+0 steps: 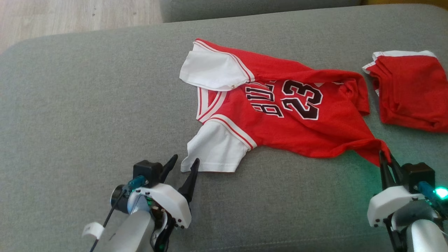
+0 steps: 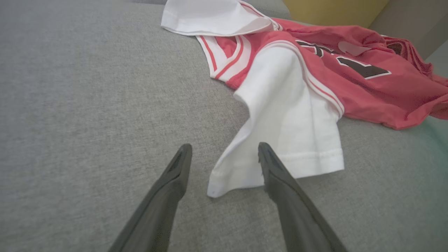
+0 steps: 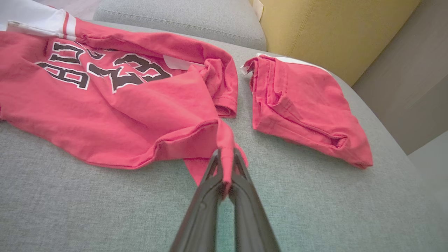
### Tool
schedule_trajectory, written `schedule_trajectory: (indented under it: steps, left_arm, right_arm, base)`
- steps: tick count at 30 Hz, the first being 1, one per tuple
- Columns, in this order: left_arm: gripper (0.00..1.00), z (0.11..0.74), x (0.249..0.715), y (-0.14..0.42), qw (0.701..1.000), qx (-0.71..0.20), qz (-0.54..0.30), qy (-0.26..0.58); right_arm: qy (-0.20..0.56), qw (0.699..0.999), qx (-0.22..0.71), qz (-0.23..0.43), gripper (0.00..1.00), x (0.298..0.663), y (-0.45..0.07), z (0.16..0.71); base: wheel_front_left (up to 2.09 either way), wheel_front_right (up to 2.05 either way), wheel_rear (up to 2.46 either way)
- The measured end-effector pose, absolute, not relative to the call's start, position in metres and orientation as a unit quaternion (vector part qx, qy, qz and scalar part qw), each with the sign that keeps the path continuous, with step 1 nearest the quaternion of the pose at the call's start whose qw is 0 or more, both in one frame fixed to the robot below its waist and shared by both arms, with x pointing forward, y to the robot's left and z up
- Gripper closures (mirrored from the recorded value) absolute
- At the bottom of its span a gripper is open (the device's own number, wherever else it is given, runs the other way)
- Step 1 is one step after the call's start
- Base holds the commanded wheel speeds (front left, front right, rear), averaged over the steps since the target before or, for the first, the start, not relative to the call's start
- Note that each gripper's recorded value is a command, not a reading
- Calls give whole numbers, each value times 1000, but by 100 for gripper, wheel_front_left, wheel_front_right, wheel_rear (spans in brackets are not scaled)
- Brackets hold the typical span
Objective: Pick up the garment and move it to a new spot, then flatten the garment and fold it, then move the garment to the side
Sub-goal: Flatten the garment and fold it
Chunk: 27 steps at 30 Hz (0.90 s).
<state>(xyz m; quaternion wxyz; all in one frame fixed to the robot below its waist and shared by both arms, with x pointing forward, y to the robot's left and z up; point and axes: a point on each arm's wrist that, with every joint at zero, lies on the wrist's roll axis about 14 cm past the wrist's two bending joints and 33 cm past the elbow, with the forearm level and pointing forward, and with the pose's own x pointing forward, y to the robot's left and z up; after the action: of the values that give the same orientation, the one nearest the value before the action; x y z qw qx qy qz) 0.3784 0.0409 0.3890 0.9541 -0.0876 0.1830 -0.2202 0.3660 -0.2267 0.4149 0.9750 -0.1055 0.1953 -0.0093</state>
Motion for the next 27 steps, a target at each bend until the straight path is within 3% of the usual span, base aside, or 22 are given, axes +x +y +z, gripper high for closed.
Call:
schedule_trajectory:
  steps: [2,3,4,5,12,17,21,27]
  left_arm:
    - [0,386,377,40,953,-85,-223,189]
    - [21,383,375,39,951,-85,-224,193]
    - [79,382,374,39,951,-85,-225,197]
    - [100,381,374,39,950,-87,-226,199]
    - [100,385,377,36,949,-99,-228,197]
    - [100,420,389,30,934,-244,-197,172]
    - [100,469,404,39,923,-308,-201,114]
    - [100,560,437,96,936,-294,-193,-9]
  right_arm:
    - [195,975,-104,-7,100,366,-225,415]
    - [194,976,-103,-5,100,367,-224,415]
    - [193,976,-101,-5,100,367,-223,415]
    - [192,976,-101,-4,100,368,-223,416]
    - [185,978,-102,2,100,373,-219,420]
    - [154,982,-106,19,100,385,-210,436]
    - [85,987,-131,38,100,410,-208,479]
    - [-43,983,-158,83,100,448,-186,573]
  base:
    - [0,0,0]
    - [0,0,0]
    - [0,0,0]
    - [0,0,0]
    - [0,0,0]
    - [0,0,0]
    - [0,0,0]
    - [0,0,0]
